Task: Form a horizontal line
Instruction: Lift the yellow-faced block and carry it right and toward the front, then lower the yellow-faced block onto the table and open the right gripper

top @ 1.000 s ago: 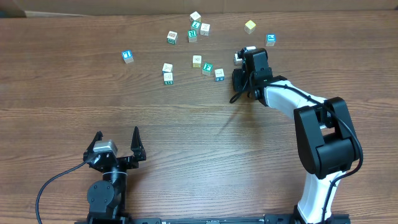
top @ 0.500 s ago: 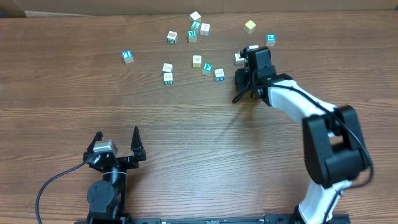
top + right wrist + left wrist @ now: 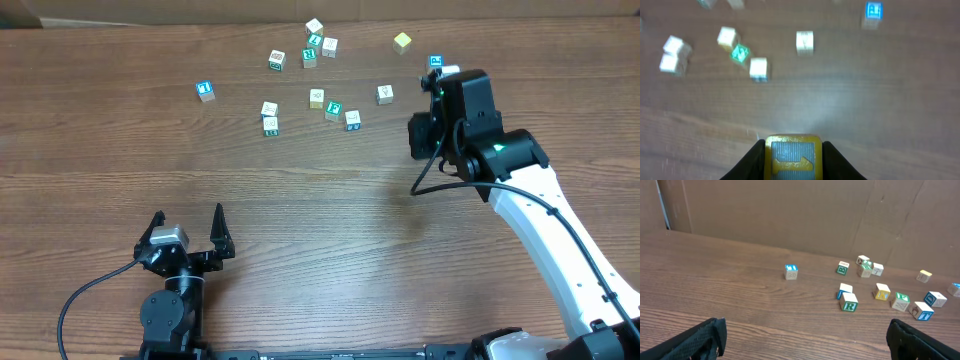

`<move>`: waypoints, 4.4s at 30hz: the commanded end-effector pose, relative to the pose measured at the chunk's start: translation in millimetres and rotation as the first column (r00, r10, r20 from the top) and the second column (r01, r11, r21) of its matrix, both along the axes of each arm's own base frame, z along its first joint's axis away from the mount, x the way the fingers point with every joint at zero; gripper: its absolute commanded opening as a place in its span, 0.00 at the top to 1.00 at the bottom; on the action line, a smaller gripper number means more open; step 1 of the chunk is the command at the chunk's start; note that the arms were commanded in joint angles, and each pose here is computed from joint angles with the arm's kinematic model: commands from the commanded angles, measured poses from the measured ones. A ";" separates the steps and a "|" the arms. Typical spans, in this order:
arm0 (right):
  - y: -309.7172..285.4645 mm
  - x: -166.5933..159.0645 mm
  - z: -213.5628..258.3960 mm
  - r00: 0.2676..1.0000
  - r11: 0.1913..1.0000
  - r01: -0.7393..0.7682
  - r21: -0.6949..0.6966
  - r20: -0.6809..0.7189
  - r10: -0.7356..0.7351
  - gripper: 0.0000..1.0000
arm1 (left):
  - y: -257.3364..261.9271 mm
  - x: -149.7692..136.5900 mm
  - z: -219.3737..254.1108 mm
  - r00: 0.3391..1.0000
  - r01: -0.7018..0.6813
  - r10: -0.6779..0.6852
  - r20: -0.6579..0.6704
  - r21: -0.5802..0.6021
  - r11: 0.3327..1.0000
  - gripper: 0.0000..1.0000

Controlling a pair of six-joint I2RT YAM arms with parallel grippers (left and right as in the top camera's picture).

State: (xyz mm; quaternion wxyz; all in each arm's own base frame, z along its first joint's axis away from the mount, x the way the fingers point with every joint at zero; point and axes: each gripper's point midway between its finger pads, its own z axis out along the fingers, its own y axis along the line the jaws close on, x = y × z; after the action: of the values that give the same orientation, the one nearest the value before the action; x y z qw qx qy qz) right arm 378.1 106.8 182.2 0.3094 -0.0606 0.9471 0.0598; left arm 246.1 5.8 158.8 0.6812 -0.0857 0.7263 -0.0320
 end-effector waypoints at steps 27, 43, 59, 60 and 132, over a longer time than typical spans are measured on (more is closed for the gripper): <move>-13.5 -51.0 -105.3 0.962 0.992 0.129 0.001 -0.241 -0.125 0.64 | 1.7 -0.4 0.6 1.000 -0.006 0.006 0.006 0.021 1.000 0.01; -11.8 -53.4 -132.4 0.972 0.992 0.124 0.032 -0.204 -0.115 0.41 | 1.7 -0.4 0.6 1.000 -0.006 0.006 0.006 0.021 1.000 0.01; -8.6 -68.1 -159.3 0.943 0.993 0.117 0.027 -0.317 -0.103 0.48 | 1.7 -0.4 0.6 1.000 -0.006 0.006 0.006 0.021 1.000 0.01; -8.7 -68.3 -162.2 0.941 0.993 0.117 0.024 -0.323 -0.103 0.48 | 1.7 -0.4 0.6 1.000 -0.006 0.006 0.006 0.021 1.000 0.01; -34.8 -9.3 -172.4 0.989 0.979 0.108 -0.170 -0.086 -0.124 0.67 | 1.7 -0.4 0.6 1.000 -0.006 0.006 0.006 0.021 1.000 0.00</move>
State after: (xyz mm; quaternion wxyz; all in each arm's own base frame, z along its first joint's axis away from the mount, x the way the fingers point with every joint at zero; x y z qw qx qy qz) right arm 370.9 79.6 17.6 0.2686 -0.0279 0.9627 -0.0143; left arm 246.0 5.8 158.8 0.6813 -0.0859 0.7262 -0.0321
